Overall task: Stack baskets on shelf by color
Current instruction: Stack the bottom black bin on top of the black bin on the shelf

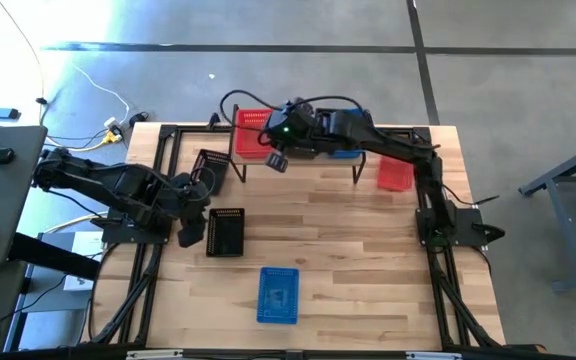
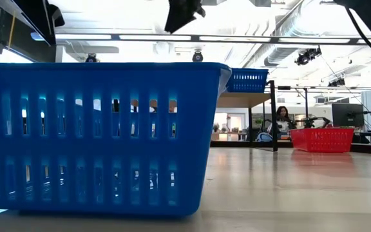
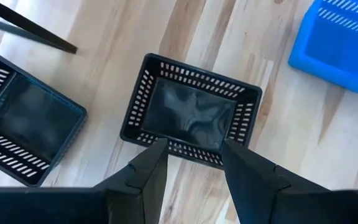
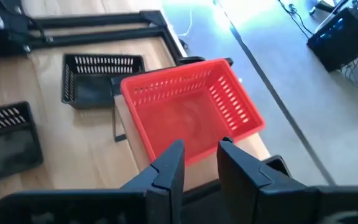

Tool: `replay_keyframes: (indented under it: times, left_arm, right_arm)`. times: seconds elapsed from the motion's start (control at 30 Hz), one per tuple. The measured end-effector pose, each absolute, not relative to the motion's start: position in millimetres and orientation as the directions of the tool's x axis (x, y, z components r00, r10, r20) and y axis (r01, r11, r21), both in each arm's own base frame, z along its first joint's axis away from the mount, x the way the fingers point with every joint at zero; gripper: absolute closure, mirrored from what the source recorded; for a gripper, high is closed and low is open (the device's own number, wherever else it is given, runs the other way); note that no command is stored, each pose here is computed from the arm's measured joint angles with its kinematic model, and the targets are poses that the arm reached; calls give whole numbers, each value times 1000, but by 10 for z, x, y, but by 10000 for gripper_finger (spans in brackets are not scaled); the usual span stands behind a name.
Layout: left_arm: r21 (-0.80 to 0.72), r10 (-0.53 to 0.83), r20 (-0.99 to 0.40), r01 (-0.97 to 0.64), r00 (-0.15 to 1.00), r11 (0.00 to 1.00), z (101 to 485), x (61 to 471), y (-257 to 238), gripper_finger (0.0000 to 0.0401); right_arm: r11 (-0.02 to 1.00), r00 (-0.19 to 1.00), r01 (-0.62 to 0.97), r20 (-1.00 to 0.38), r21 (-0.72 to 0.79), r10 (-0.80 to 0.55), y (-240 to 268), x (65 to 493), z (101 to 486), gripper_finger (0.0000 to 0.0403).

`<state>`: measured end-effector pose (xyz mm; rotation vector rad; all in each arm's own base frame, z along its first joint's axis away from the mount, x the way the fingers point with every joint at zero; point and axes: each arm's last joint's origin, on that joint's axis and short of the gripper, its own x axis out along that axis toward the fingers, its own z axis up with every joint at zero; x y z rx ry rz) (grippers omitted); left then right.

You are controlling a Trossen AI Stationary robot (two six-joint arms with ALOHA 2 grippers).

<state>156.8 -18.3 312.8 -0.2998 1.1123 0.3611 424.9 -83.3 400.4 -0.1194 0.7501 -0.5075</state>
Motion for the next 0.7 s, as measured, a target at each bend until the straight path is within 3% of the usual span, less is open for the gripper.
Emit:
replay_keyframes:
  times: [0.5, 0.7]
  left_arm:
    - [-103, 39, -919, -333, 393, 937, 2796, 1612, -369, 259]
    - [-119, 26, -927, -359, 375, 926, 2686, 1593, -428, 259]
  right_arm:
    - [877, 651, 466, -627, -116, -429, -489, 3827, 4395, 320]
    - [868, 632, 497, -677, -20, -377, -369, 3782, 4365, 320]
